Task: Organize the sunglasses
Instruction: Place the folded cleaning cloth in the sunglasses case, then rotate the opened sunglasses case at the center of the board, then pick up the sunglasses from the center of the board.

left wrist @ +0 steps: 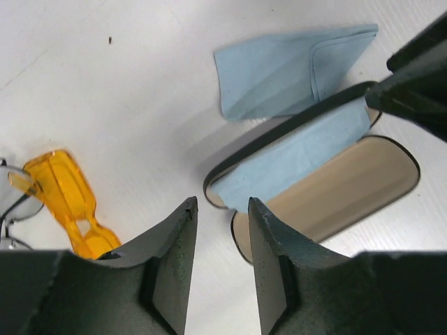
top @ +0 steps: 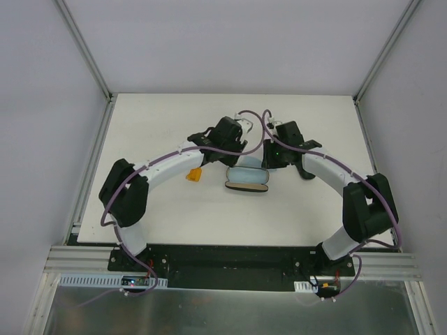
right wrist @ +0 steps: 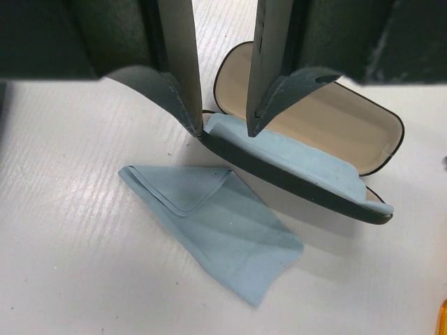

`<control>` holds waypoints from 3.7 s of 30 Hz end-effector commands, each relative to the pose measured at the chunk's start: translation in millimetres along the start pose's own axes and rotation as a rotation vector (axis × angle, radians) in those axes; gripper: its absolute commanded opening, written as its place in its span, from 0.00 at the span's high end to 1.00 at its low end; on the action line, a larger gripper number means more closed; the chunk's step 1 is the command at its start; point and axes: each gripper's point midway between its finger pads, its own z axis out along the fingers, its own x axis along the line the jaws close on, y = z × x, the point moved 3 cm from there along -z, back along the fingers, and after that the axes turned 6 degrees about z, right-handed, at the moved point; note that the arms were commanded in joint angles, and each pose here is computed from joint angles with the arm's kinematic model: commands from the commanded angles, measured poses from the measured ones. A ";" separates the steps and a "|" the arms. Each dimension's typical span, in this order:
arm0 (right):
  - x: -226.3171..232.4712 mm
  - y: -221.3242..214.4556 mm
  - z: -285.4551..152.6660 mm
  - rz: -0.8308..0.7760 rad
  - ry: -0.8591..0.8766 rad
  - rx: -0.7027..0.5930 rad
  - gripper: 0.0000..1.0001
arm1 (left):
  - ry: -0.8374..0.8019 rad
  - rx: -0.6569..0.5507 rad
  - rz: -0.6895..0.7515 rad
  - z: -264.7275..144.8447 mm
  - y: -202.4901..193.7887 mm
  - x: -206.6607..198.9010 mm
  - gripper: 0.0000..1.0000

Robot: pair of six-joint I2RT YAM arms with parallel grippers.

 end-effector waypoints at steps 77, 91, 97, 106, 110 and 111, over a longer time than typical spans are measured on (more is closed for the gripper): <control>1.9 -41.9 -3.0 0.092 -0.046 -0.049 0.99 | 0.343 -0.022 -0.527 -42.4 -75.3 117.4 0.48; 4.0 -55.1 -10.6 0.096 -0.026 -0.046 0.99 | 0.357 0.074 -0.458 2.4 -74.0 130.9 0.56; 9.4 -60.3 -13.2 0.091 -0.015 -0.046 0.99 | 0.343 0.092 -0.452 12.3 -74.9 130.4 0.59; 8.7 -66.4 -15.1 0.086 -0.022 -0.041 1.00 | 0.338 0.124 -0.441 19.8 -79.9 130.2 0.65; 8.8 -65.2 -20.8 0.087 -0.018 -0.066 0.99 | 0.337 0.142 -0.444 24.0 -84.3 129.6 0.69; 8.2 -65.3 -22.5 0.086 -0.018 -0.068 0.99 | 0.331 0.145 -0.444 24.3 -84.6 128.7 0.70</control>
